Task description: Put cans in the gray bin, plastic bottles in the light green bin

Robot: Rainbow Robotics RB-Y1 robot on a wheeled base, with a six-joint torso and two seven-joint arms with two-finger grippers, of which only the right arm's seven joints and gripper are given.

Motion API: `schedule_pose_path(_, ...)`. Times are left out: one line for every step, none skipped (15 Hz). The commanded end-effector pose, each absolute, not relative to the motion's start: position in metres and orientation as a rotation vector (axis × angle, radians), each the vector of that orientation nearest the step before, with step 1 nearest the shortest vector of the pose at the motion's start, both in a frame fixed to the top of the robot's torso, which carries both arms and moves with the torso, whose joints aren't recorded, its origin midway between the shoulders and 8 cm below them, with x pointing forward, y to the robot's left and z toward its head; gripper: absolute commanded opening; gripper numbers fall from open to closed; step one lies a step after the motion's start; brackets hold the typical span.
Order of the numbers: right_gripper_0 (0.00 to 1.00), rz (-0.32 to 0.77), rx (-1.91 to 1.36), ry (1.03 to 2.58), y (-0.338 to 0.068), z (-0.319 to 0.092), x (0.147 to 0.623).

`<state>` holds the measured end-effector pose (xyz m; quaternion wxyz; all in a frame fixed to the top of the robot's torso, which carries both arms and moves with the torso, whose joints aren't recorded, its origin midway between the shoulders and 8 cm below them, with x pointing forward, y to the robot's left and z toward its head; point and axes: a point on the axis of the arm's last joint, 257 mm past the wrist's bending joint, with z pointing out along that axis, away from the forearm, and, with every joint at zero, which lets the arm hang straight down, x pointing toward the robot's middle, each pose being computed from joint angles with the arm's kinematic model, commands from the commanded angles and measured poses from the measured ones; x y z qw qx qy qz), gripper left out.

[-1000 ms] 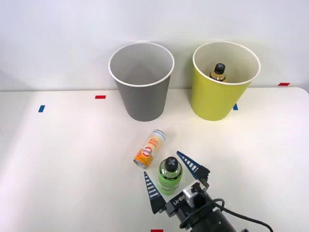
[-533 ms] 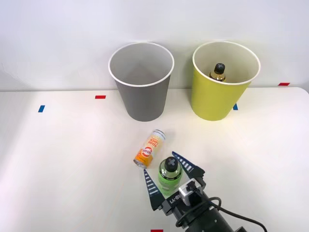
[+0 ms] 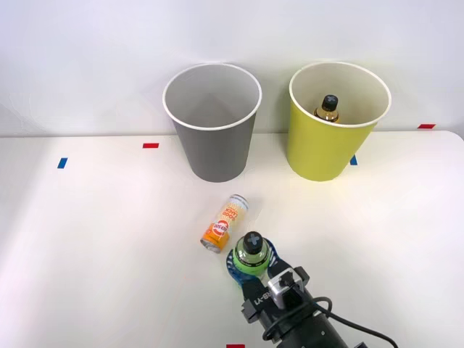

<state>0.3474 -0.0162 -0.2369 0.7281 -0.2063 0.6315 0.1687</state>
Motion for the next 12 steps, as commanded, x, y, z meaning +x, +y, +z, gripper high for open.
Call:
schedule_pose_path(0.00, 0.358, -0.427, 1.391, -0.020, -0.235, 0.350)
schedule_pose_path(0.00, 0.352, -0.425, 1.389, -0.021, -0.235, 0.349)
schedule_pose_path(0.00, 0.346, -0.419, 1.384, -0.024, -0.234, 0.349)
schedule_pose_path(0.00, 0.341, -0.411, 1.377, -0.025, -0.231, 0.349)
schedule_pose_path(0.00, 0.332, -0.403, 1.364, -0.027, -0.226, 0.350)
schedule_pose_path(0.00, 0.328, -0.387, 1.358, -0.030, -0.221, 0.351)
schedule_pose_path(0.00, 0.335, -0.372, 1.344, -0.030, -0.210, 0.353)
schedule_pose_path(0.00, 0.354, -0.378, 1.342, -0.028, -0.198, 0.356)
schedule_pose_path(0.00, 0.365, -0.382, 1.333, -0.029, -0.183, 0.359)
schedule_pose_path(0.00, 0.379, -0.373, 1.319, -0.029, -0.169, 0.362)
schedule_pose_path(0.00, 0.404, -0.354, 1.304, -0.030, -0.150, 0.368)
schedule_pose_path(0.00, 0.433, -0.327, 1.287, -0.031, -0.129, 0.374)
